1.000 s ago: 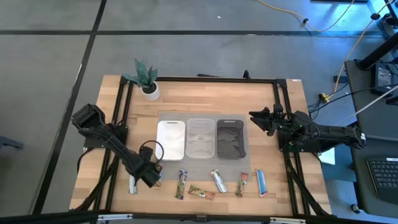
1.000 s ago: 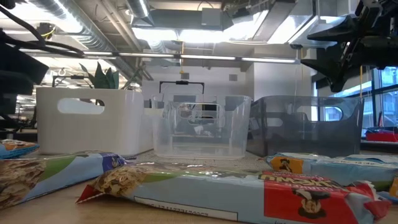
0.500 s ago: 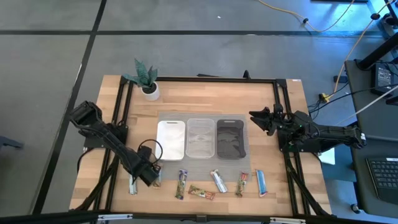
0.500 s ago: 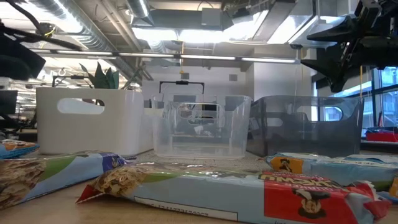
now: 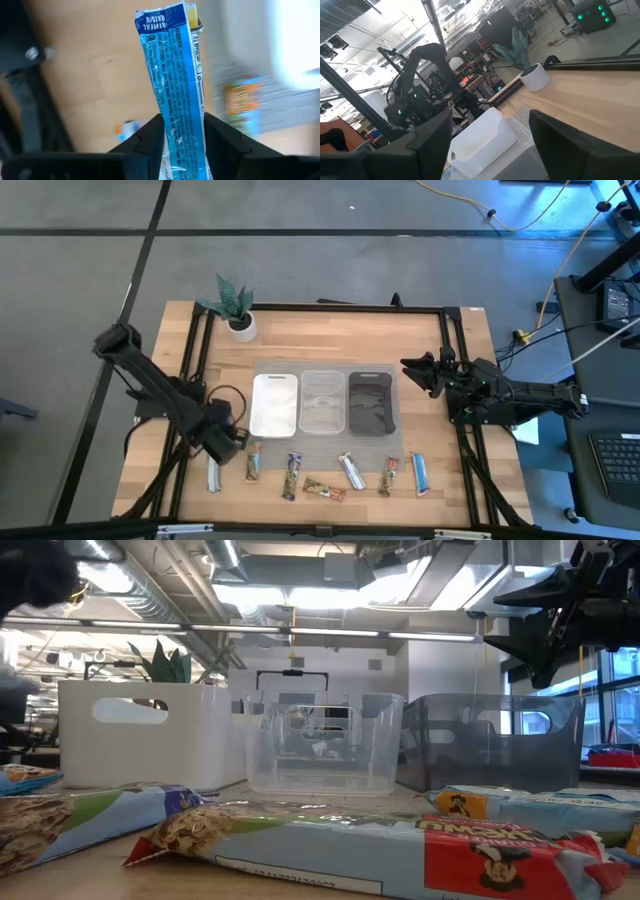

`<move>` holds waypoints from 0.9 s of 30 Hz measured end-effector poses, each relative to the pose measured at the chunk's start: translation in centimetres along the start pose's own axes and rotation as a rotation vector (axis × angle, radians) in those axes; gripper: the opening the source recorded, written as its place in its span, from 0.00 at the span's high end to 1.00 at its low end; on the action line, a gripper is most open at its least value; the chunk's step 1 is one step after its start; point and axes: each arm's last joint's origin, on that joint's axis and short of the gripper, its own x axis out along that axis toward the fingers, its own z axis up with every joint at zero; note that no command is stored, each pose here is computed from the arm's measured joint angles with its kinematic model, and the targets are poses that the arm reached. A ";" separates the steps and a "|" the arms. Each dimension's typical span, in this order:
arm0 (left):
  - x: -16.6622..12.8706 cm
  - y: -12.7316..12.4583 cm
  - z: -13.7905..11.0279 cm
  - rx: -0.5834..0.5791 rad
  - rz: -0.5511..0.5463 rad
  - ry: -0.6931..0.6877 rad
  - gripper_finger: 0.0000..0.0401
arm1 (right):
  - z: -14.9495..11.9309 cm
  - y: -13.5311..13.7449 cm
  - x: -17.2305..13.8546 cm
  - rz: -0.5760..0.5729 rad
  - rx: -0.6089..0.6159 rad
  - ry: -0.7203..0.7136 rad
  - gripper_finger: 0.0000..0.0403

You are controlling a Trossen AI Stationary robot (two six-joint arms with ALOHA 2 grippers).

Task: Pick and place Granola Bars by type
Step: Put the left purple granola bar into the white bin

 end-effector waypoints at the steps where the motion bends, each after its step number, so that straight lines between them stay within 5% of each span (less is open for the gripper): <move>1: -0.6 0.1 0.4 -0.009 -0.045 -0.012 0.72 | 0.0 0.0 0.0 0.000 0.000 0.000 0.34; 12: -4.3 -1.0 4.8 0.063 -0.465 -0.249 0.73 | 0.0 -0.1 0.0 -0.017 -0.001 -0.014 0.34; 16: -3.6 -2.7 6.5 0.119 -0.458 -0.250 0.74 | 0.1 -0.1 0.0 -0.027 -0.001 -0.022 0.34; 27: 1.3 -5.9 9.7 0.151 -0.222 -0.144 0.74 | 0.1 -0.1 0.0 -0.027 -0.001 -0.021 0.34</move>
